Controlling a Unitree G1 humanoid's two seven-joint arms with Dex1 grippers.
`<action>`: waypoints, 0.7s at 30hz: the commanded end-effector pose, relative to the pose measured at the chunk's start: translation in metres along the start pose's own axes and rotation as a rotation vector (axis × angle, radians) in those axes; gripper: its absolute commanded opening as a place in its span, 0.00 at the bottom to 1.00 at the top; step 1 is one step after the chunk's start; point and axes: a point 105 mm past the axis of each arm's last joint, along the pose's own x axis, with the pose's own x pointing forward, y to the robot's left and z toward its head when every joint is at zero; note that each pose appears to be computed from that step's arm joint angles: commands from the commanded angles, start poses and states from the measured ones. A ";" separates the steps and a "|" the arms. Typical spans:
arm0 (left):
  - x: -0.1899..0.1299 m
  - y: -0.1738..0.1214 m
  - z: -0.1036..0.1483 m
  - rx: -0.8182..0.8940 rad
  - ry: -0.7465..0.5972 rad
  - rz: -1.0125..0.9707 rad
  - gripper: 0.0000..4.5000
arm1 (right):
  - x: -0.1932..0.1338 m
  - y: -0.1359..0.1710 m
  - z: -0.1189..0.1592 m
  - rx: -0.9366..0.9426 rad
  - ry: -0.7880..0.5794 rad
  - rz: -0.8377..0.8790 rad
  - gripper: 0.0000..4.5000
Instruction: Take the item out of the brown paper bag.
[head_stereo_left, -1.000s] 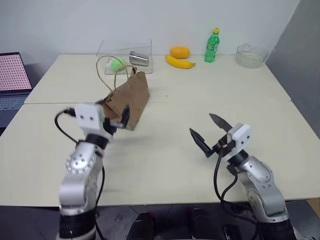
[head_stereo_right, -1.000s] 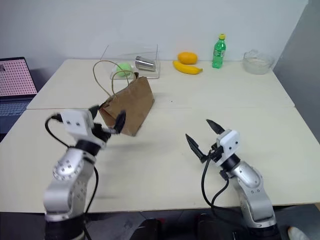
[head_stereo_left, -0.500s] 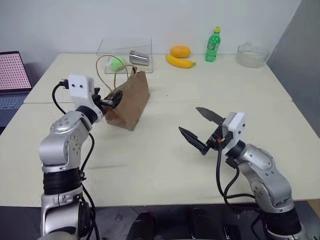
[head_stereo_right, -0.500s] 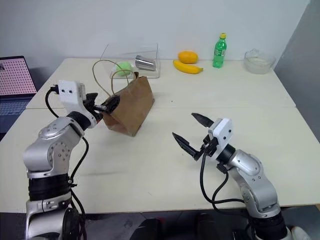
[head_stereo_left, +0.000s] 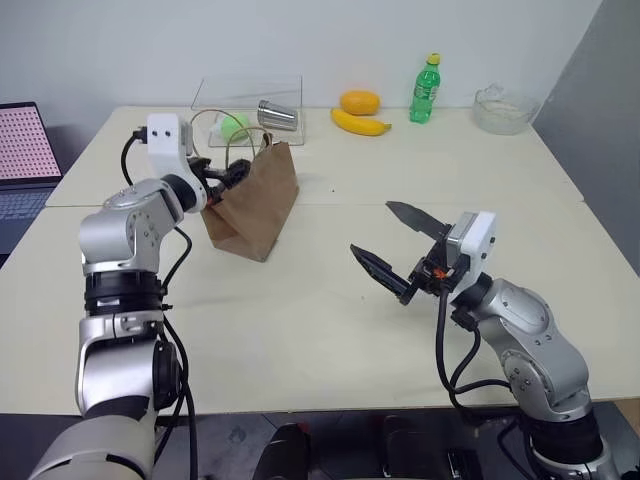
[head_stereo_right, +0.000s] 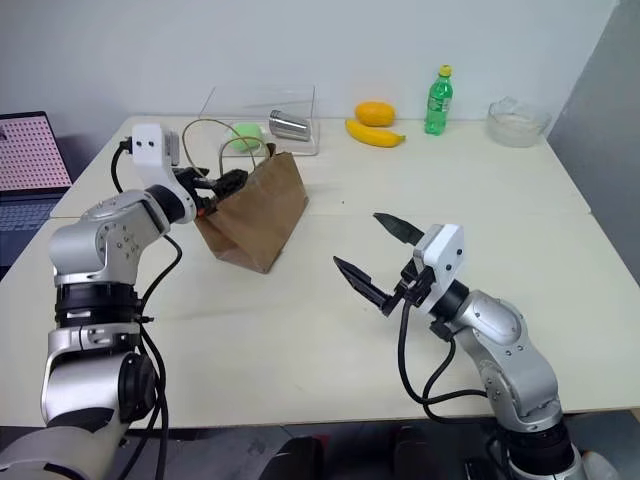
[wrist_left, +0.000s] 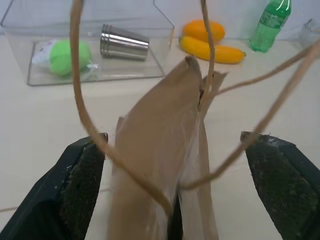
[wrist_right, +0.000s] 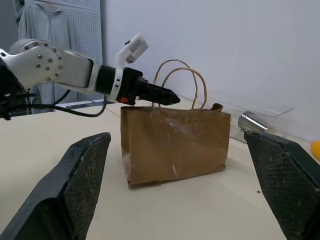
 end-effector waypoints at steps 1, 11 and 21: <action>-0.001 0.008 0.032 0.062 -0.085 0.011 0.99 | 0.000 0.014 0.022 -0.001 -0.044 0.117 1.00; 0.015 0.004 0.040 0.117 -0.035 -0.087 0.99 | -0.003 0.024 0.029 0.001 0.017 0.287 1.00; 0.020 0.010 0.062 0.133 -0.041 -0.105 0.99 | -0.002 0.022 0.027 0.000 0.028 0.274 1.00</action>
